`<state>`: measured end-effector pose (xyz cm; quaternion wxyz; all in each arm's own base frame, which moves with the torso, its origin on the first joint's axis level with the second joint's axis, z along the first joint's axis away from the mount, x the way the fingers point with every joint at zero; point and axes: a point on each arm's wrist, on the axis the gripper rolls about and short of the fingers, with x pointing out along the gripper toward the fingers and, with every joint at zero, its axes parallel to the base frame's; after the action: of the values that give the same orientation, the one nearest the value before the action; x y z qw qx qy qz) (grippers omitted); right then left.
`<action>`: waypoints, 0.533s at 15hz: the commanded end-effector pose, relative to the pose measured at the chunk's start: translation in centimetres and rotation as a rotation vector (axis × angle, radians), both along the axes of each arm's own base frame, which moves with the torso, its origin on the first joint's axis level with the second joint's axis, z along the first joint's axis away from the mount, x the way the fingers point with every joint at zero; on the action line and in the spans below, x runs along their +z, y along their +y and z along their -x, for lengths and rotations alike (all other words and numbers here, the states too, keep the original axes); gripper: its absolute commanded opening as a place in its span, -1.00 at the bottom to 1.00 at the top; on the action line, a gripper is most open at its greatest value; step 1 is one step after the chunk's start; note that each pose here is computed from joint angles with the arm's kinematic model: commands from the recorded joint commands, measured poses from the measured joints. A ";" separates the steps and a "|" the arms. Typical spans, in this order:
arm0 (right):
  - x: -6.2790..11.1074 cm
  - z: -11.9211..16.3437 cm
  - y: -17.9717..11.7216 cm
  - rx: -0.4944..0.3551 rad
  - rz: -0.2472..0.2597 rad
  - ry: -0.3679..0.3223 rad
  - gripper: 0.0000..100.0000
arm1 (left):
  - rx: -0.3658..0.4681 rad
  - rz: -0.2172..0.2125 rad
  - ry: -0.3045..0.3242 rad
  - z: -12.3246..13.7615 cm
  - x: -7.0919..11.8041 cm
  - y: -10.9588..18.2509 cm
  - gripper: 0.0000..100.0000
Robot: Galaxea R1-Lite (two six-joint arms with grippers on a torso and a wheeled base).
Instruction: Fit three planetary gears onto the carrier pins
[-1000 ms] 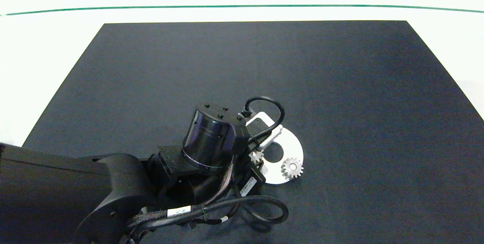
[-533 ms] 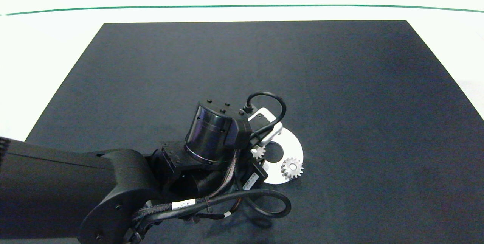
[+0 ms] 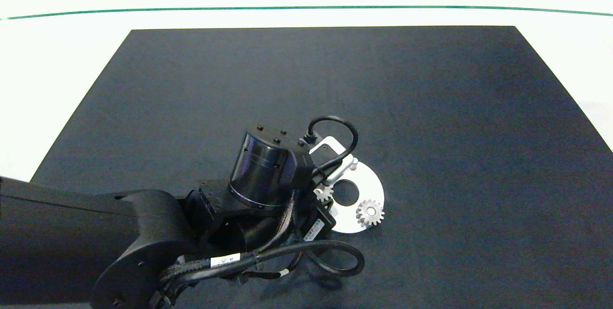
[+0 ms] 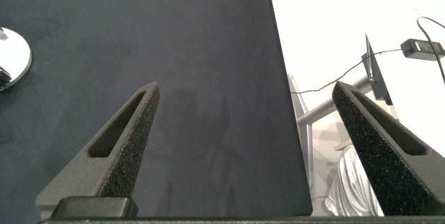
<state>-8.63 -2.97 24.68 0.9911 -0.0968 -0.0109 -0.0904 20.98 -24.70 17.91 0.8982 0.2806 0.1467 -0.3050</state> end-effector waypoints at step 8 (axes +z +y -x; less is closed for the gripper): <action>0.0 0.0 0.0 -0.003 0.002 0.003 1.00 | 0.017 -0.014 0.014 -0.2 -0.6 0.6 -0.74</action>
<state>-8.65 -2.96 24.73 0.9911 -0.0968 -0.0115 -0.0910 21.23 -24.11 17.46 0.8987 0.2807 0.1549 -0.2993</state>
